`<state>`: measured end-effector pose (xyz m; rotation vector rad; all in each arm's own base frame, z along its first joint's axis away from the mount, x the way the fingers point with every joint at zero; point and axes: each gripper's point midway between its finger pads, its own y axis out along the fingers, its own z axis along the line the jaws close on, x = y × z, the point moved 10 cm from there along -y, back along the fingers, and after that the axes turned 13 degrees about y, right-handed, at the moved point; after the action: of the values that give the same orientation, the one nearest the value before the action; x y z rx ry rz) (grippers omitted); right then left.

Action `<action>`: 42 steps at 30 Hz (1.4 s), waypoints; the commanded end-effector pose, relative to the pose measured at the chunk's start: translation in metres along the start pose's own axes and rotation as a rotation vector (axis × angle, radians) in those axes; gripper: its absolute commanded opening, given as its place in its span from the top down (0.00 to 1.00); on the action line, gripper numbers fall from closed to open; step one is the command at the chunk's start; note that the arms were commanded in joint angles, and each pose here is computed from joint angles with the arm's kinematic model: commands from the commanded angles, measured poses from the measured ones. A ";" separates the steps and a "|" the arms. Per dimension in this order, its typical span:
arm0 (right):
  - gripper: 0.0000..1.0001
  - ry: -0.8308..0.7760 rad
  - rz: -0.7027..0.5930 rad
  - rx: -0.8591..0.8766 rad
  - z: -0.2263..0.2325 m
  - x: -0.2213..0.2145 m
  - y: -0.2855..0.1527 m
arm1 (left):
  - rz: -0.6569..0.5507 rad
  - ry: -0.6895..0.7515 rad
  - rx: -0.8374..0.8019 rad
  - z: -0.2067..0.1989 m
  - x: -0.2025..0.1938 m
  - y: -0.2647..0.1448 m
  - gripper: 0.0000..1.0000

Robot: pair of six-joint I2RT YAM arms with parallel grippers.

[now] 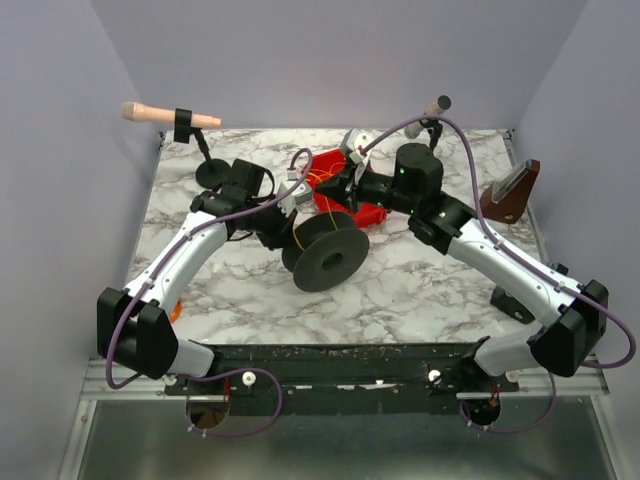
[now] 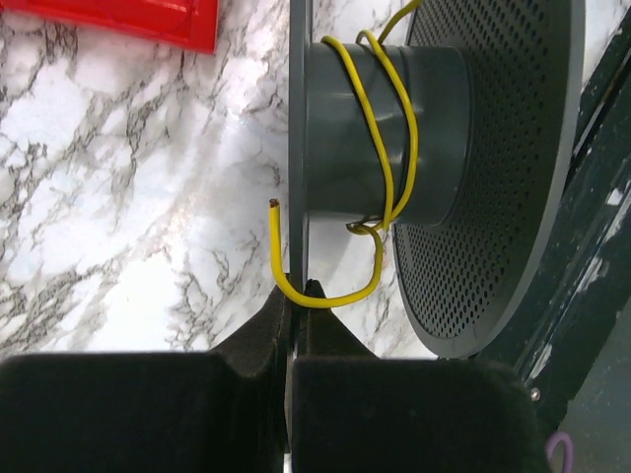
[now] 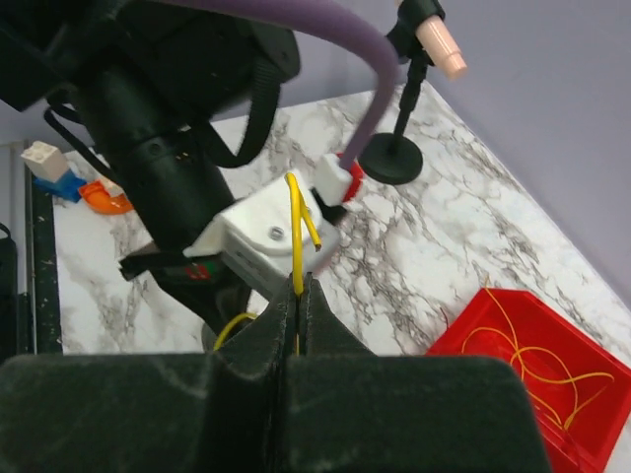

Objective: Wrap the cables

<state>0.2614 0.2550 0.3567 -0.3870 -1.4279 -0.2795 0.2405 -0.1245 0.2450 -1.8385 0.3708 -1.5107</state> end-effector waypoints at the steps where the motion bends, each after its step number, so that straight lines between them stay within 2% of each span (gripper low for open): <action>1: 0.99 -0.060 -0.167 0.046 0.017 0.033 0.010 | -0.046 -0.033 0.027 0.008 0.019 0.008 1.00; 8: 0.99 -0.115 -0.156 0.255 0.050 -0.012 0.034 | -0.145 -0.177 0.046 0.020 0.042 0.017 1.00; 14: 0.99 -0.129 -0.138 0.301 0.057 -0.041 0.048 | -0.307 -0.270 0.062 0.034 0.080 0.009 1.00; 19: 0.99 -0.134 -0.078 0.330 0.063 -0.068 0.049 | -0.460 -0.366 0.060 0.057 0.094 -0.009 1.00; 22: 0.99 -0.115 -0.048 0.291 0.060 -0.090 0.044 | -0.539 -0.425 0.048 0.071 0.097 -0.024 1.00; 27: 0.99 -0.054 -0.072 0.185 0.055 -0.120 0.034 | -0.576 -0.413 0.087 0.077 0.100 -0.042 1.00; 31: 0.99 -0.001 -0.045 0.131 0.051 -0.145 0.030 | -0.616 -0.426 0.079 0.080 0.103 -0.054 1.00; 37: 0.97 0.055 -0.102 0.030 0.041 -0.161 0.017 | -0.650 -0.403 0.077 0.079 0.111 -0.073 1.00; 42: 0.93 0.187 -0.228 -0.062 0.029 -0.164 0.005 | -0.665 -0.402 0.063 0.073 0.115 -0.080 1.00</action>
<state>0.2252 0.2755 0.2217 -0.2470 -1.4669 -0.4866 0.3197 -0.1195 0.3181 -2.3323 -0.3610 -1.1830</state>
